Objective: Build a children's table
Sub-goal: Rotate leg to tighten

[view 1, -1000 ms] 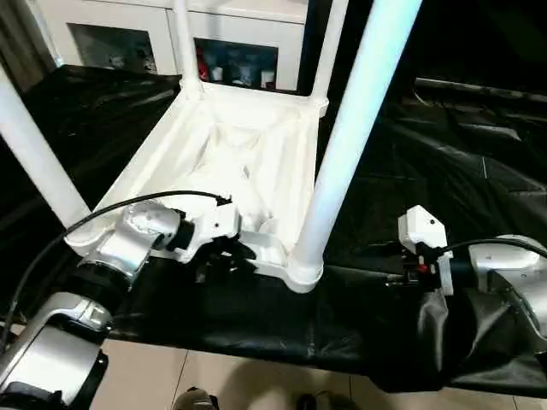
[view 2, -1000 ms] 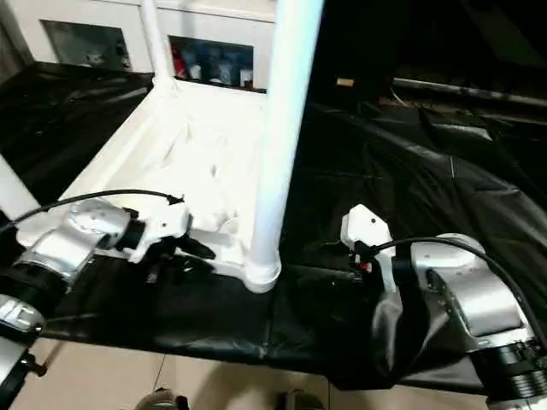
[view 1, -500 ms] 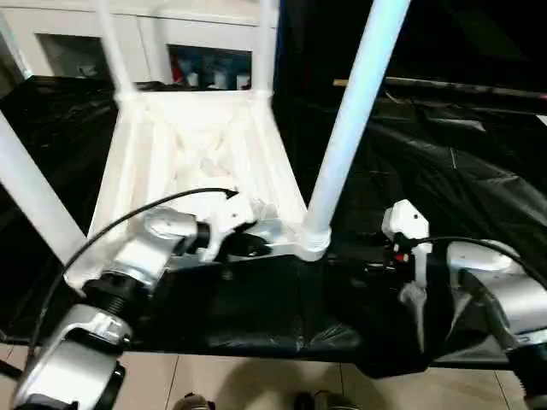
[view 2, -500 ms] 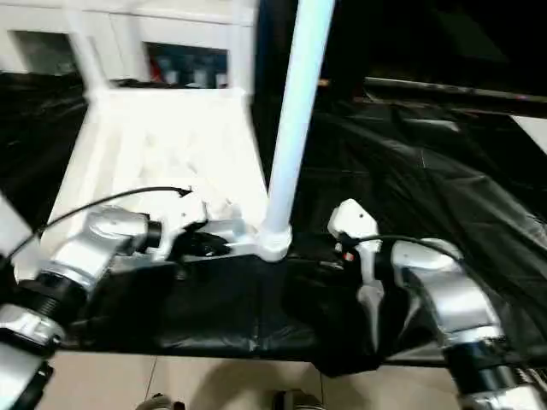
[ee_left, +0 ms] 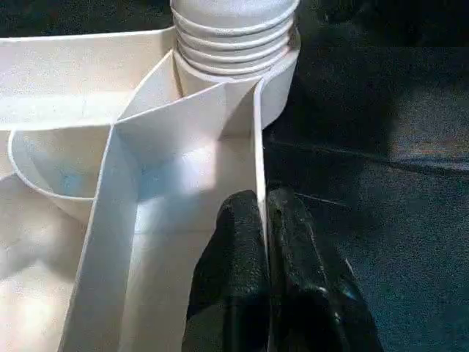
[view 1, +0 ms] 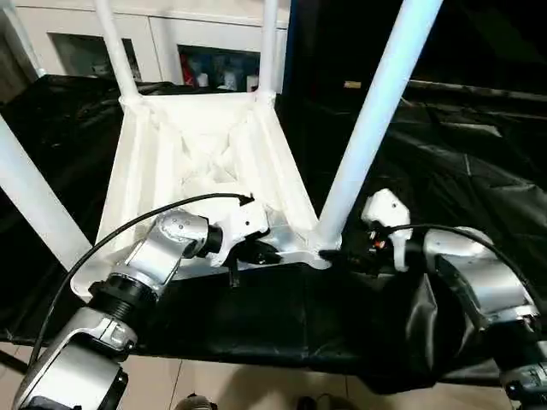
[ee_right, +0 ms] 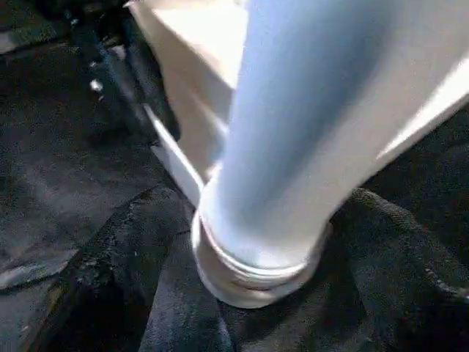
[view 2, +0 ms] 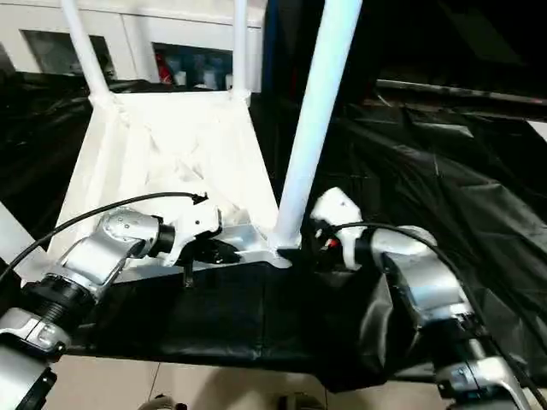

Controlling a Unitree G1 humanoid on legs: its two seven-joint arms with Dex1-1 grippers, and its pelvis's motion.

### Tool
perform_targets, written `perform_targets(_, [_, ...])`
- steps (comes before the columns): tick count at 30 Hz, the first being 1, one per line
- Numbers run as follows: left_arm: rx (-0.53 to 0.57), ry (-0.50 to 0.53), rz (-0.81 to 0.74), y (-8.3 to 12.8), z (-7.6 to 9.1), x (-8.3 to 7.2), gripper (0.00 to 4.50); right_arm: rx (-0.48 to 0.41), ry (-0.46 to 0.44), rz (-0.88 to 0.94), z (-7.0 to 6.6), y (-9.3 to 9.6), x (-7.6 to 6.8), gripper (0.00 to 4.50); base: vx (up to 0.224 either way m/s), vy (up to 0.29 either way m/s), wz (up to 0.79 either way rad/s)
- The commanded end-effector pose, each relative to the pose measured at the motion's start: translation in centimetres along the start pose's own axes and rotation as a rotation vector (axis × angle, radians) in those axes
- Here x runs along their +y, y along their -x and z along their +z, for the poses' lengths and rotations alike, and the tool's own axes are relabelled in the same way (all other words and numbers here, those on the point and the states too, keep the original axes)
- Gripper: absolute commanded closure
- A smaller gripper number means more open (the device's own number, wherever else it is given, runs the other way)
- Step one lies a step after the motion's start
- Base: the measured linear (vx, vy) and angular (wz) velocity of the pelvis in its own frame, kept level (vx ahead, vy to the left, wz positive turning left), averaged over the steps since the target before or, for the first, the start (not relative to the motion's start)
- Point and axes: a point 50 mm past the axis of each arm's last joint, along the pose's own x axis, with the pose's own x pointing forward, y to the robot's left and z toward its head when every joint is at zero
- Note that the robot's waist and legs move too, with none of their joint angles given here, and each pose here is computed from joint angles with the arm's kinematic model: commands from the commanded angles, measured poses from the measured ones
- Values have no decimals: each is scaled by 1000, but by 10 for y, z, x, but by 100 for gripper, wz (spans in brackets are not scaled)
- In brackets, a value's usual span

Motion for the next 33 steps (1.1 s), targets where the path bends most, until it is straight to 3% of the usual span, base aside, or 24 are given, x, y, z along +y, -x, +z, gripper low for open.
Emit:
perform_targets(1, [72,34,-22,-3,-14,-4,450,13,29,-1,1,-4,-2,76,0,0,0])
perform_targets(6, [69,33,-18,-3,-13,-2,450,-4,27,-43,5,-10,-7,76,0,0,0])
perform_targets(20, [71,35,-13,-1,-14,-1,450,-3,34,-20,3,-15,-6,191,0,0,0])
perform_targets(26, [57,45,4,-2,-15,0,450,-3,32,-16,2,-17,-5,210,0,0,0])
perform_targets(30, [8,91,75,-9,-11,3,450,-34,-36,-125,-6,-21,-8,212,0,0,0])
perform_targets(33, [-18,140,167,-20,-7,8,450,-72,-170,-319,-15,-28,-13,213,0,0,0])
